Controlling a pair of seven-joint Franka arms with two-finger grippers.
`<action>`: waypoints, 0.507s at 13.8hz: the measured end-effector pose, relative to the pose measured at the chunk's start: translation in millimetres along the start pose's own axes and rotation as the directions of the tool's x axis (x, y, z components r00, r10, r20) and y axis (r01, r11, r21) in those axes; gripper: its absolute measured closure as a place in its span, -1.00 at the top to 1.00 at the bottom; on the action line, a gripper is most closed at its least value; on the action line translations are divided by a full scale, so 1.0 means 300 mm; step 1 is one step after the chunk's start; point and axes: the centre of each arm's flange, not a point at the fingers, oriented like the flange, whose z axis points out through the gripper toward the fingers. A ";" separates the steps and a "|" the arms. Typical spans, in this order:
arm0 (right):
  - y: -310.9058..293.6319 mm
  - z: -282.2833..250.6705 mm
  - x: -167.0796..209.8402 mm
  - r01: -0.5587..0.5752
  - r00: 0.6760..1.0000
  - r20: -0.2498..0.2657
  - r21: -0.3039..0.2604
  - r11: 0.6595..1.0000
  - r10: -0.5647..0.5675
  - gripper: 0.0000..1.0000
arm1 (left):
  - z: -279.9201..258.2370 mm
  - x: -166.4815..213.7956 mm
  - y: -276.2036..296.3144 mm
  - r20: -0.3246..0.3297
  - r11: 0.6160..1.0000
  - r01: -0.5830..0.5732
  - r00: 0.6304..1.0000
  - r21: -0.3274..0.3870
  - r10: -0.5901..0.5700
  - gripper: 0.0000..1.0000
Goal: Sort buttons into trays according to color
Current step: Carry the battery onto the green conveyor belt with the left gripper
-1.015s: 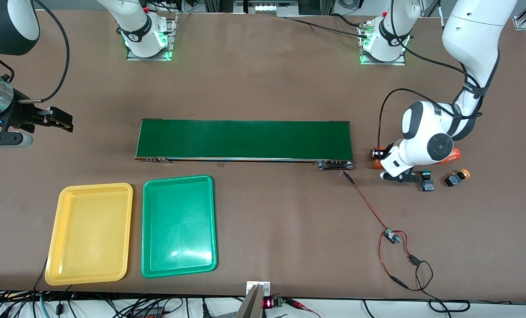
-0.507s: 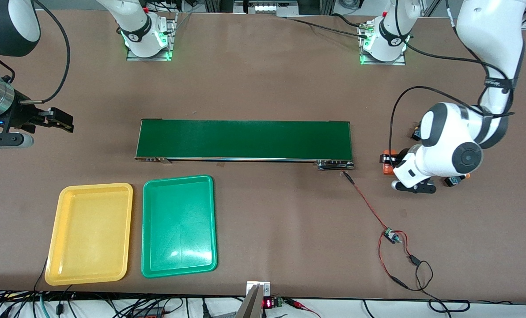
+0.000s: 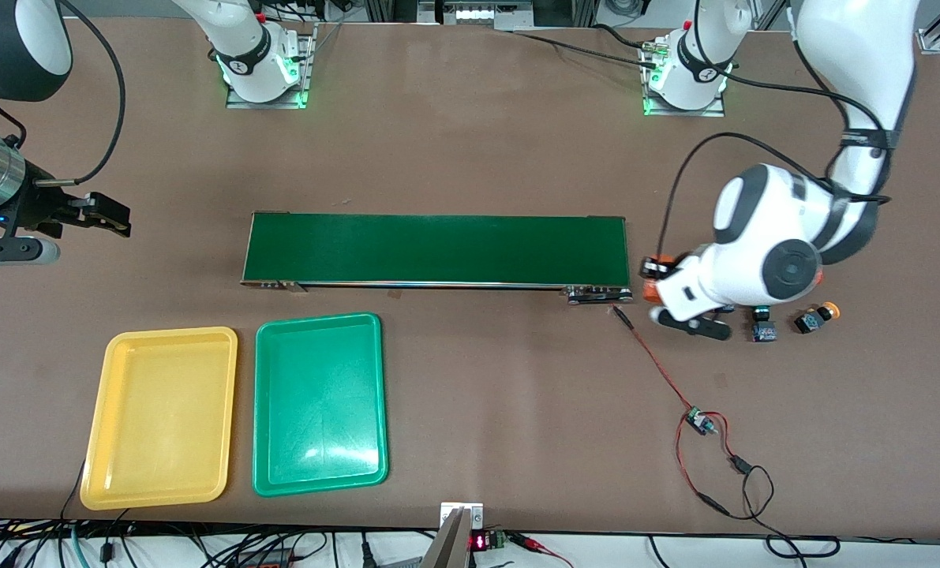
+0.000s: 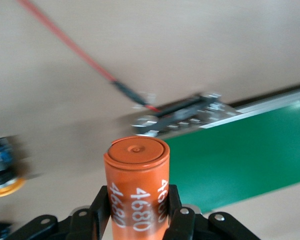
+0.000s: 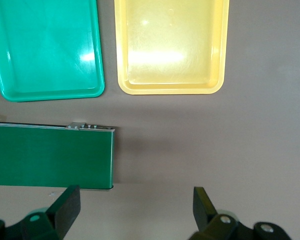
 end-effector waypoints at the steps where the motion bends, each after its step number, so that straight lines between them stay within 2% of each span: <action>1: 0.002 0.000 0.000 -0.001 1.000 0.000 -0.001 1.000 0.001 1.00 | 0.005 -0.005 0.073 0.004 0.999 -0.038 0.999 -0.004 0.038 -0.01; 5: 0.014 0.010 0.004 -0.007 1.000 0.005 -0.001 1.000 0.007 1.00 | 0.037 -0.035 0.270 0.037 0.972 -0.236 0.971 -0.005 0.236 -0.01; 7: 0.016 0.019 0.009 -0.008 1.000 0.007 -0.001 1.000 0.008 1.00 | 0.054 -0.046 0.298 0.057 0.930 -0.367 0.929 -0.011 0.367 -0.01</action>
